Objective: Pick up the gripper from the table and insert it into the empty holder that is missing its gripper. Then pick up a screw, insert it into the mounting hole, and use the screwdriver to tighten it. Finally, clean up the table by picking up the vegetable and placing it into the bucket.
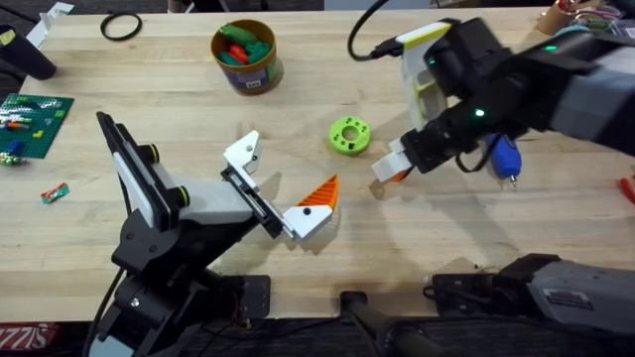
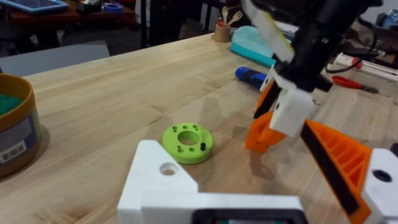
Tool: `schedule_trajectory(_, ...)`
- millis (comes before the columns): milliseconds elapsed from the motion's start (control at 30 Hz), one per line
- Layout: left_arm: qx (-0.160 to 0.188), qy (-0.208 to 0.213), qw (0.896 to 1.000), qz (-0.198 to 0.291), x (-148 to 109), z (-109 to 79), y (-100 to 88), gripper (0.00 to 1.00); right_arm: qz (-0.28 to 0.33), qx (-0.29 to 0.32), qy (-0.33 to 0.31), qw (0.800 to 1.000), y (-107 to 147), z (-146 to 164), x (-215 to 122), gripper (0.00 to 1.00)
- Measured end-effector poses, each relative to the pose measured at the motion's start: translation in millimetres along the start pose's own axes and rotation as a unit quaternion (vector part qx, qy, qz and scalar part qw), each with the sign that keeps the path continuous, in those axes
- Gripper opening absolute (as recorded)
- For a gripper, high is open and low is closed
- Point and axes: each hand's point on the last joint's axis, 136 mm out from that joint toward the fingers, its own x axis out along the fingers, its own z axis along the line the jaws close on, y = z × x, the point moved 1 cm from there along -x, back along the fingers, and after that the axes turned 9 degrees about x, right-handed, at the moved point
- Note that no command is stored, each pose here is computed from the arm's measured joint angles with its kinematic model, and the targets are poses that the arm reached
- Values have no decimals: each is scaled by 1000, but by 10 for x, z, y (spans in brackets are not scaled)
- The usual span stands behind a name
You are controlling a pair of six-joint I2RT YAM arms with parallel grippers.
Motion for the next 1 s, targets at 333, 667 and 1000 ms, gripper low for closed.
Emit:
schedule_trajectory(333,0,-9,1000,0,-3,29,-24,990,10,6,24,1000,-42,-79,22,877)
schedule_trajectory(667,0,-22,1000,1,-5,70,-20,990,19,11,20,1000,-19,-61,-31,877)
schedule_trajectory(1000,0,-22,1000,1,-5,72,-20,990,31,16,21,999,35,-73,-34,877)
